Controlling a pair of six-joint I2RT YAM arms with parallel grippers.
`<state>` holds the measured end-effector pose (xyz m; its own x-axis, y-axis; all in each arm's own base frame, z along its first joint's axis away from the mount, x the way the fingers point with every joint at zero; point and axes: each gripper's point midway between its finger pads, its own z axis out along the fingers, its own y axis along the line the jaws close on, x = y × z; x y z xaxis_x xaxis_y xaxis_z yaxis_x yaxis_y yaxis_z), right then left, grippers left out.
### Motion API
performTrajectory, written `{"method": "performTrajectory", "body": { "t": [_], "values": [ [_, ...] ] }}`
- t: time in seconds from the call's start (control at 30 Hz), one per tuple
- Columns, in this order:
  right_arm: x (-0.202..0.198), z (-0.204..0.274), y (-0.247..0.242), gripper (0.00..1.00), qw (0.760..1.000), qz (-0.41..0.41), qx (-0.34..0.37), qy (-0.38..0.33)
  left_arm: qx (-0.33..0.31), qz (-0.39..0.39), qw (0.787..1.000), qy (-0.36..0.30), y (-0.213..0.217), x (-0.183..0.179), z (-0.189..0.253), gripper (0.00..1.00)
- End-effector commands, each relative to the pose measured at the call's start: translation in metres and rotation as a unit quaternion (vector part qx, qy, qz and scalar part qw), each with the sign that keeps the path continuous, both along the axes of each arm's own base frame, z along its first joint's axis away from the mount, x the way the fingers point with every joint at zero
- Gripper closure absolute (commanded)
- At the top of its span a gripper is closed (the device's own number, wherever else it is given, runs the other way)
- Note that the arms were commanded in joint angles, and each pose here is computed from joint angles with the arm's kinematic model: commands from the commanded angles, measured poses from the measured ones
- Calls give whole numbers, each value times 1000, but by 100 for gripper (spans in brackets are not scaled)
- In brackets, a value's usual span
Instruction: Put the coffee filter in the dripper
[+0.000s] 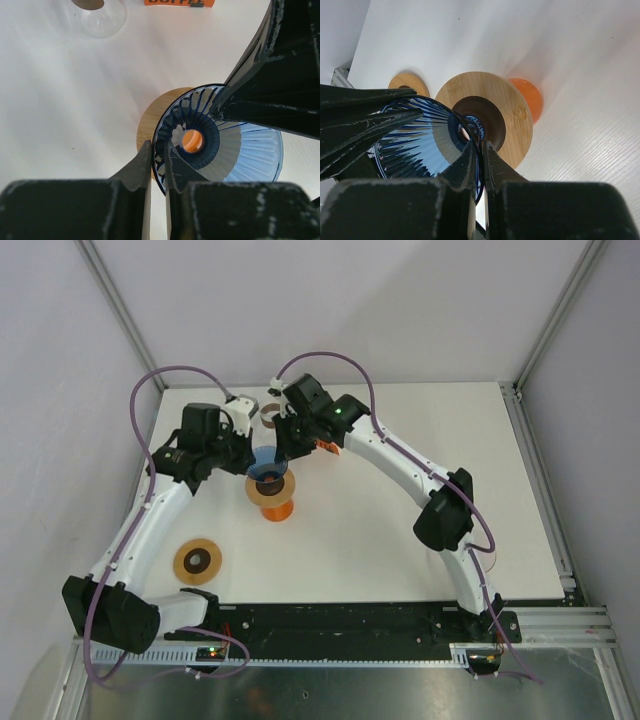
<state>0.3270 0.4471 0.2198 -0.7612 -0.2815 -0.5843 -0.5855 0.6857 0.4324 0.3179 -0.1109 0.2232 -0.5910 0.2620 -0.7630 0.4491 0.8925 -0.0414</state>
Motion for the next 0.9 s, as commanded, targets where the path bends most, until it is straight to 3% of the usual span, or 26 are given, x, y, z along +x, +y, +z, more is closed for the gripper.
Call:
{"method": "performTrajectory", "body": {
  "t": [0.0, 0.4, 0.73, 0.87],
  "values": [
    [-7, -18, 2, 100, 1000, 4, -12, 20, 45, -27, 992, 110, 14, -34, -60, 100],
    [-6, -29, 2, 100, 1000, -1, -22, 20, 43, -29, 989, 138, 22, -37, -78, 100],
    [2, -2, 10, 100, 1000, -8, 11, -19, 22, -26, 995, 95, 20, -24, -53, 99],
    [4, 10, 13, 93, 999, -9, 26, -30, 8, -28, 997, 74, 16, -20, -37, 94]
  ]
}}
